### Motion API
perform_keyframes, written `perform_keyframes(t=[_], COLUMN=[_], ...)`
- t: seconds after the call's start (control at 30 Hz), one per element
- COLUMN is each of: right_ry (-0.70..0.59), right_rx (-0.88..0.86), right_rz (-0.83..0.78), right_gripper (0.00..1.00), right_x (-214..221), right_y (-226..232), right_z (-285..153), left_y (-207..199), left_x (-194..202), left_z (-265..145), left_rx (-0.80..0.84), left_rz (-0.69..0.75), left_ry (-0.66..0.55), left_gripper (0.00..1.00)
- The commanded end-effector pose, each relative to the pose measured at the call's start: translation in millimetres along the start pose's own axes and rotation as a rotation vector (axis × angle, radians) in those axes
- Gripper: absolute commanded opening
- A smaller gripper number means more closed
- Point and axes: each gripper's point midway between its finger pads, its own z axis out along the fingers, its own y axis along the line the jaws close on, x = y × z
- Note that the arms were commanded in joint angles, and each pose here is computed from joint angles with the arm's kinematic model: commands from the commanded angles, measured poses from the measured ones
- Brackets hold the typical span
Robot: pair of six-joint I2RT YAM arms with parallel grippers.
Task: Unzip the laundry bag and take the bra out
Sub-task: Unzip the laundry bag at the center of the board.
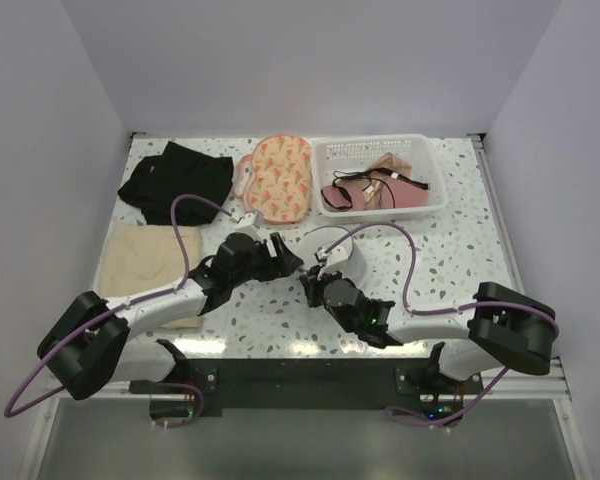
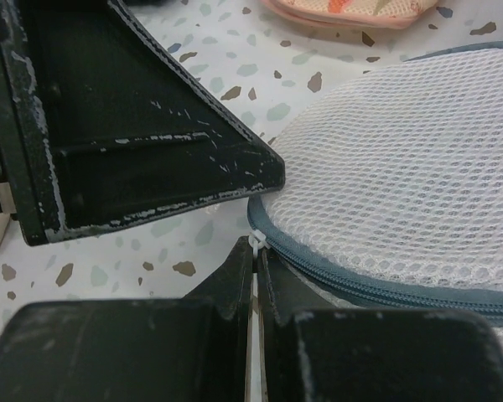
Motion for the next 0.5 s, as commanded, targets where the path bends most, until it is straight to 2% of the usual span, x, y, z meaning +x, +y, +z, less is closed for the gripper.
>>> perform_keyframes(t=[0.0,0.47], right_ry=[-0.074,-0.061], right_rx=[-0.051,-0.086], right_rz=[0.043,0.006], right_gripper=[0.00,0.00], right_x=[-28.1,-27.8], right_y=[18.6,22.4], right_z=[7.9,7.8], left_y=[-21.8,-27.9], left_x=[-4.7,9.0], left_z=[7.0,30.1], left_rx=[0.084,0.095], left_rz=[-0.017,-0.007], left_ry=[-0.006,0.044], left_gripper=[0.78,0.76])
